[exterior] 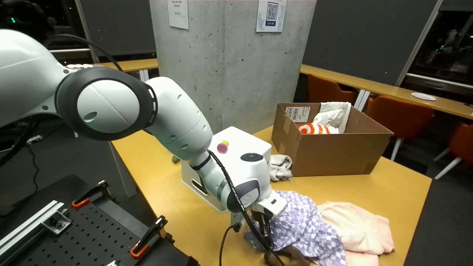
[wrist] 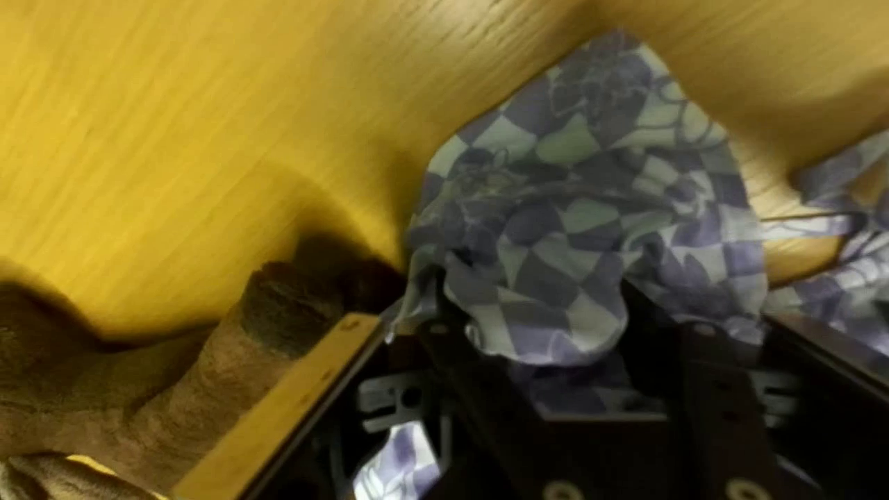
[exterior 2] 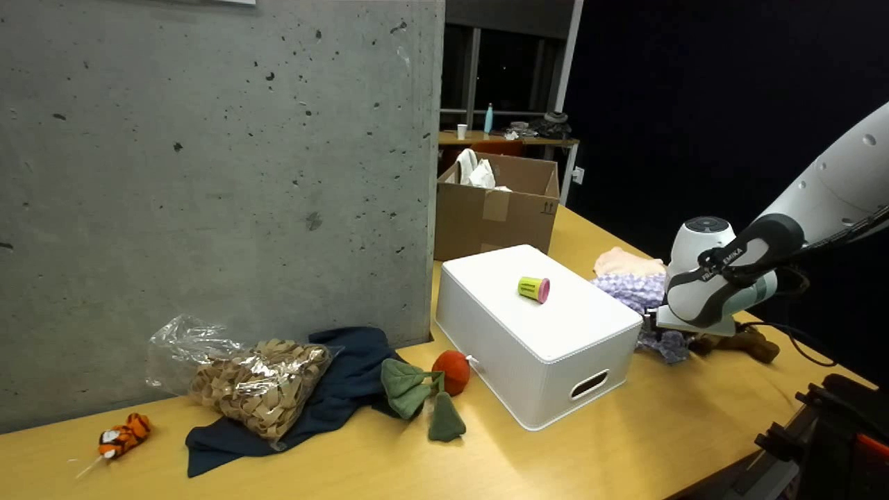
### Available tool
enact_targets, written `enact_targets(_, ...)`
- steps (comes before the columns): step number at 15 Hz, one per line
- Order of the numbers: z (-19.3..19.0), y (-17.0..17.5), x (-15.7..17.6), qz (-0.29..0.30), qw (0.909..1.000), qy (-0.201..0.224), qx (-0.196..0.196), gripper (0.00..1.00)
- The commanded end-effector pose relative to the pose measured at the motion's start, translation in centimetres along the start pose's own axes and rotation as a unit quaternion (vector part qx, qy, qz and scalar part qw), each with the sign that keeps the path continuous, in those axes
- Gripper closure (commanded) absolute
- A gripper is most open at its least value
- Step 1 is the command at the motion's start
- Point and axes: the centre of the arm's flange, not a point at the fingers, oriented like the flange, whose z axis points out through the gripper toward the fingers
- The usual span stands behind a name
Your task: Put the checked shirt on the basket, then remove it from the basket
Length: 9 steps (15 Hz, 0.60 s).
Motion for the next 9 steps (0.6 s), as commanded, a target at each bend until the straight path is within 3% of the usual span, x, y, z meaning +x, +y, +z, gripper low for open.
enact_targets(1,-1.6,1.7,0.8,0.01,0.9999,0.001,-0.002,0.8)
enact_targets(4,-3.8,3.4,1.4,0.016,0.9999,0.004,-0.003,0.99)
enact_targets(9,-10.4,6.2,2.5,0.029,0.9994,0.007,0.016,0.98)
